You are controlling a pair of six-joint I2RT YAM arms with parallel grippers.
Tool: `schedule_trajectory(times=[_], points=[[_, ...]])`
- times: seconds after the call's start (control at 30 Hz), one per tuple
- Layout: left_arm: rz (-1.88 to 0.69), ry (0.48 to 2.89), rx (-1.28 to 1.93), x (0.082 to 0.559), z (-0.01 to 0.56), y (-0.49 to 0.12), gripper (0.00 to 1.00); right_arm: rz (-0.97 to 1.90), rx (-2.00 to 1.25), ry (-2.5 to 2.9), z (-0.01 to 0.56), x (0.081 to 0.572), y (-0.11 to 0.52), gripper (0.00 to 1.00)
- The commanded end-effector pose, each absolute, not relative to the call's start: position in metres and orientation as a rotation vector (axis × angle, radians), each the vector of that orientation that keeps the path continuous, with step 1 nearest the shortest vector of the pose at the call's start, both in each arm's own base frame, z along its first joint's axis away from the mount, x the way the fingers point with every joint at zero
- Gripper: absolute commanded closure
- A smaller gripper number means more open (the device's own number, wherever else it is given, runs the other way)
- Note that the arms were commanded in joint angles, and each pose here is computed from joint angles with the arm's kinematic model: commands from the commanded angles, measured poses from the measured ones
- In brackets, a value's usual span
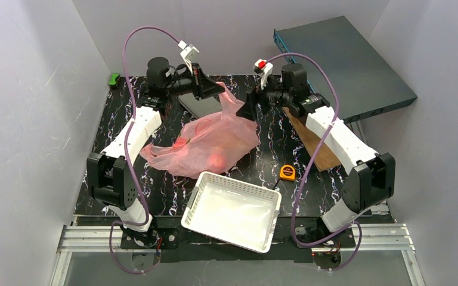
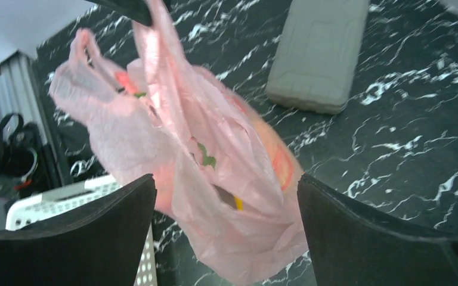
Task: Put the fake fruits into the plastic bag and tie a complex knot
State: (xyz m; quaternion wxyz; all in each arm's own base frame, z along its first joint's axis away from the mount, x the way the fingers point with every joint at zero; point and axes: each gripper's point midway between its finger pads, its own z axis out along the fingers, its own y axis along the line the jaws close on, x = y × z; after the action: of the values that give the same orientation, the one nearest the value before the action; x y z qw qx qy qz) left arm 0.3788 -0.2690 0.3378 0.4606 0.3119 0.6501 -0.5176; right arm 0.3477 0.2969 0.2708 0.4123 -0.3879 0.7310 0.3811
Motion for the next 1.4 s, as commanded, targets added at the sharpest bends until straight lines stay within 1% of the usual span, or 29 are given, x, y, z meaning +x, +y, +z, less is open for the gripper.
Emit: schedule_trajectory(times=[0.0, 0.17, 0.27, 0.33, 0.4, 0.5, 0.57, 0.6, 0.67, 0.7, 0.77, 0.87, 0.9, 1.0, 1.1, 1.13, 1.17, 1.3, 1.37], points=[[-1.288, 1.610, 0.555, 0.396, 0.373, -0.264, 1.00, 0.976, -0.734, 1.589, 0.349, 0.368, 0.315, 0.02], [-1.293, 1.667, 0.464, 0.402, 0.369, -0.262, 1.00, 0.946, -0.656, 1.520, 0.365, 0.378, 0.337, 0.01], [-1.306, 1.677, 0.422, 0.404, 0.370, -0.261, 1.00, 0.887, -0.640, 1.507, 0.359, 0.387, 0.355, 0.02], [-1.338, 1.674, 0.403, 0.404, 0.373, -0.262, 1.00, 0.809, -0.642, 1.496, 0.348, 0.397, 0.364, 0.02], [-1.372, 1.669, 0.385, 0.403, 0.376, -0.262, 1.00, 0.730, -0.627, 1.512, 0.329, 0.413, 0.369, 0.06], [-1.393, 1.664, 0.357, 0.404, 0.381, -0.256, 1.00, 0.615, -0.619, 1.602, 0.285, 0.436, 0.364, 0.13], [-1.397, 1.659, 0.352, 0.405, 0.384, -0.251, 1.00, 0.574, -0.641, 1.658, 0.253, 0.441, 0.358, 0.20], [-1.398, 1.657, 0.345, 0.405, 0.386, -0.247, 1.00, 0.570, -0.654, 1.693, 0.233, 0.440, 0.354, 0.25], [-1.411, 1.649, 0.338, 0.408, 0.389, -0.240, 1.00, 0.579, -0.676, 1.734, 0.208, 0.436, 0.352, 0.39], [-1.411, 1.648, 0.335, 0.411, 0.388, -0.237, 1.00, 0.591, -0.692, 1.752, 0.197, 0.433, 0.351, 0.44], [-1.401, 1.647, 0.327, 0.417, 0.388, -0.227, 1.00, 0.609, -0.718, 1.784, 0.177, 0.427, 0.352, 0.49], [-1.389, 1.644, 0.318, 0.431, 0.387, -0.208, 1.00, 0.618, -0.743, 1.841, 0.151, 0.421, 0.350, 0.54], [-1.386, 1.641, 0.316, 0.435, 0.387, -0.201, 1.00, 0.601, -0.764, 1.847, 0.144, 0.420, 0.348, 0.57], [-1.349, 1.634, 0.339, 0.446, 0.387, -0.185, 1.00, 0.600, -0.781, 1.892, 0.130, 0.416, 0.343, 0.71], [-1.293, 1.661, 0.329, 0.461, 0.378, -0.170, 1.00, 0.648, -0.812, 1.925, 0.129, 0.401, 0.342, 0.87], [-1.286, 1.664, 0.334, 0.466, 0.376, -0.168, 1.00, 0.677, -0.825, 1.929, 0.132, 0.392, 0.342, 0.95], [-1.285, 1.659, 0.349, 0.468, 0.377, -0.168, 1.00, 0.695, -0.834, 1.918, 0.141, 0.385, 0.342, 0.99], [-1.356, 1.584, 0.505, 0.458, 0.396, -0.189, 1.00, 0.743, -0.809, 1.904, 0.169, 0.362, 0.339, 0.99], [-1.423, 1.537, 0.578, 0.445, 0.408, -0.203, 1.00, 0.759, -0.792, 1.883, 0.185, 0.356, 0.336, 0.72]])
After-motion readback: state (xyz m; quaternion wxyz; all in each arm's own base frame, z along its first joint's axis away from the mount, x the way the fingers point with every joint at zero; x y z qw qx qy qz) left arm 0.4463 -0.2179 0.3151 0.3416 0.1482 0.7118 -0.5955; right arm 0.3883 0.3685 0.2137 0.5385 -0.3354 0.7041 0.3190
